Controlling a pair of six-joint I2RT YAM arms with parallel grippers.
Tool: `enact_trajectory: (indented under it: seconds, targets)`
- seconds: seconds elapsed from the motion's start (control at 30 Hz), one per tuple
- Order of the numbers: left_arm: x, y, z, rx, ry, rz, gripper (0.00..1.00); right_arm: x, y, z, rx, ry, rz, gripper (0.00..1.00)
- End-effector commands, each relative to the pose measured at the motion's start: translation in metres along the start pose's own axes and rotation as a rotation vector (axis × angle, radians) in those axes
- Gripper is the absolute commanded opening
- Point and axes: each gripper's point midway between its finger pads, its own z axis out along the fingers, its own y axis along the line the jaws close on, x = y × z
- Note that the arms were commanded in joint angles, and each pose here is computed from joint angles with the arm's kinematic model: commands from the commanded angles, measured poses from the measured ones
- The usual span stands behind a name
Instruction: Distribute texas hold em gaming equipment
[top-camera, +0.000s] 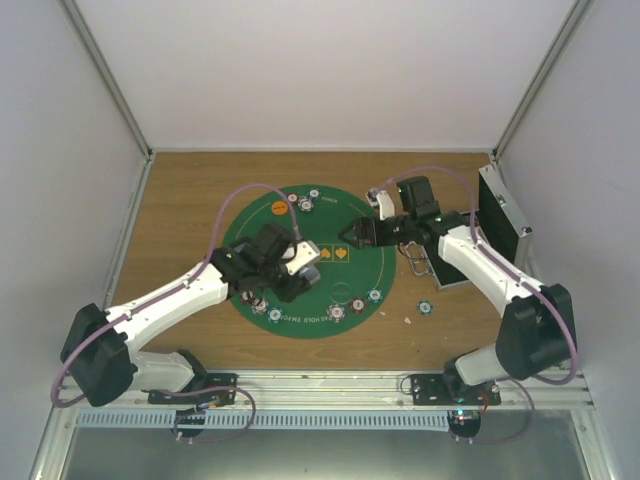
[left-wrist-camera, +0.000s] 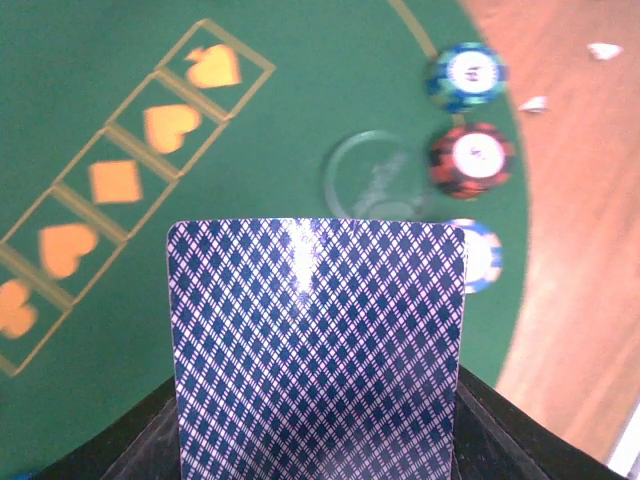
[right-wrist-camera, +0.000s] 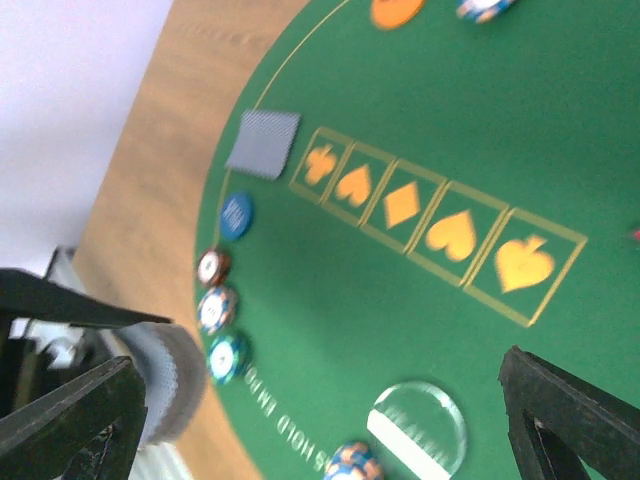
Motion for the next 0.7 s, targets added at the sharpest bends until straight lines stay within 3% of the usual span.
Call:
enact_trajectory:
  seconds: [0.0,0.37,0.67]
  targets:
    - [-0.020,-0.037,0.001,0.087,-0.092,0.078,0.56,0.038,0.032,-0.008,-0.189,0.129,-0.058,0.97]
    - [-0.010,-0.047,0.009,0.086,-0.091,0.134,0.56,0.067,0.049,0.001,-0.369,0.240,0.016,0.96]
    - [-0.017,-0.050,0.012,0.104,-0.098,0.175,0.56,0.094,0.053,0.023,-0.384,0.351,0.013,0.79]
